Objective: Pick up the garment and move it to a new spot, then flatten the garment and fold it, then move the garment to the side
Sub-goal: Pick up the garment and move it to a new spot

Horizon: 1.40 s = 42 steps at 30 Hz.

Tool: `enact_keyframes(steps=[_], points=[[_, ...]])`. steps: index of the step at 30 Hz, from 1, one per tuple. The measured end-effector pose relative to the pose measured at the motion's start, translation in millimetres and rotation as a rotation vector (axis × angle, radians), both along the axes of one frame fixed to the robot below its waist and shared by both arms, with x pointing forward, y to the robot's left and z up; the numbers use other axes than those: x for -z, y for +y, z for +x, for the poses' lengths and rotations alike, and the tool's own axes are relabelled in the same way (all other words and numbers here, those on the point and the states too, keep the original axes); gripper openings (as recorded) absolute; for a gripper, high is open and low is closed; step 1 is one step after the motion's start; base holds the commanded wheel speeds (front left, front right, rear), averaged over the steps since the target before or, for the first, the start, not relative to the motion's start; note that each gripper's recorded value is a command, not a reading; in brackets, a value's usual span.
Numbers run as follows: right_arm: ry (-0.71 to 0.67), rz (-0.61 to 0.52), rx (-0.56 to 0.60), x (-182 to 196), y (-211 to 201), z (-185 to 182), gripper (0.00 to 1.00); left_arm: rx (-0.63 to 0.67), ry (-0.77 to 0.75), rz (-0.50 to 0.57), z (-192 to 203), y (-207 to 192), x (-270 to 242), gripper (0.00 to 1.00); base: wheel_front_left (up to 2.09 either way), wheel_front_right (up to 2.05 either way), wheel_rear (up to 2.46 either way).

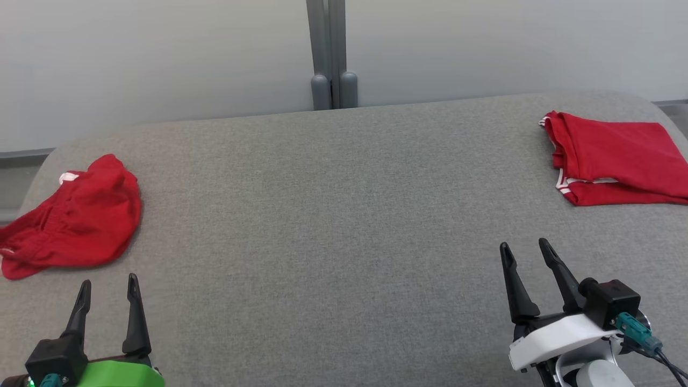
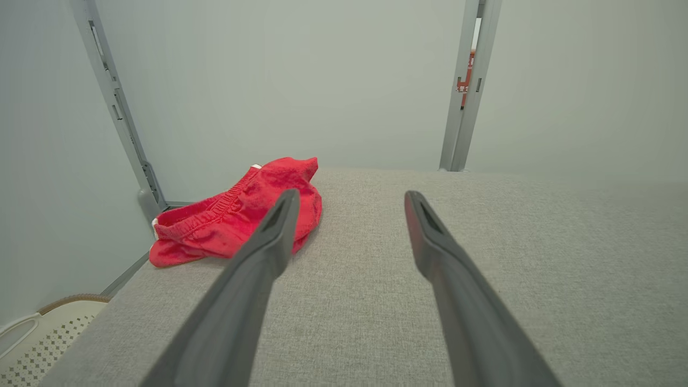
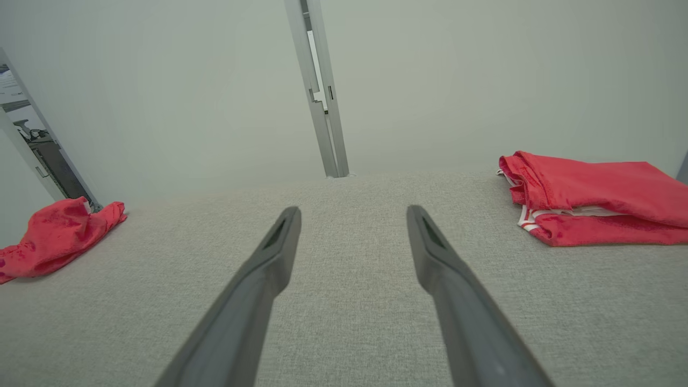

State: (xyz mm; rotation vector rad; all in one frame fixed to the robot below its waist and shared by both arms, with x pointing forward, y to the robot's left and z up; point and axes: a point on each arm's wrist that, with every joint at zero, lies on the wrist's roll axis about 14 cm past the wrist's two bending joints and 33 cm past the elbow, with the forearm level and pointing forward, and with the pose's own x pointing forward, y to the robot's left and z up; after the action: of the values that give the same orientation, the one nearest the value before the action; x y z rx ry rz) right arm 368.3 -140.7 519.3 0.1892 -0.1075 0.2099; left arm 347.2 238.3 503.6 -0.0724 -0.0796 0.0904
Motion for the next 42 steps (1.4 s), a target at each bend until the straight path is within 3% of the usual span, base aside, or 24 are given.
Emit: enact_keyframes(steps=[30, 42], points=[[0.037, 0.013, -0.357, 10.1, 130.9, 27.7, 1.0, -0.381, 0.027, 0.012, -106.1, 106.3, 6.3, 1.0, 0.0, 0.0, 0.0], [0.047, 0.01, -0.364, 13.7, 132.5, 27.6, 1.0, -0.399, 0.029, -0.001, -107.8, 109.7, 7.8, 1.0, 0.0, 0.0, 0.0]])
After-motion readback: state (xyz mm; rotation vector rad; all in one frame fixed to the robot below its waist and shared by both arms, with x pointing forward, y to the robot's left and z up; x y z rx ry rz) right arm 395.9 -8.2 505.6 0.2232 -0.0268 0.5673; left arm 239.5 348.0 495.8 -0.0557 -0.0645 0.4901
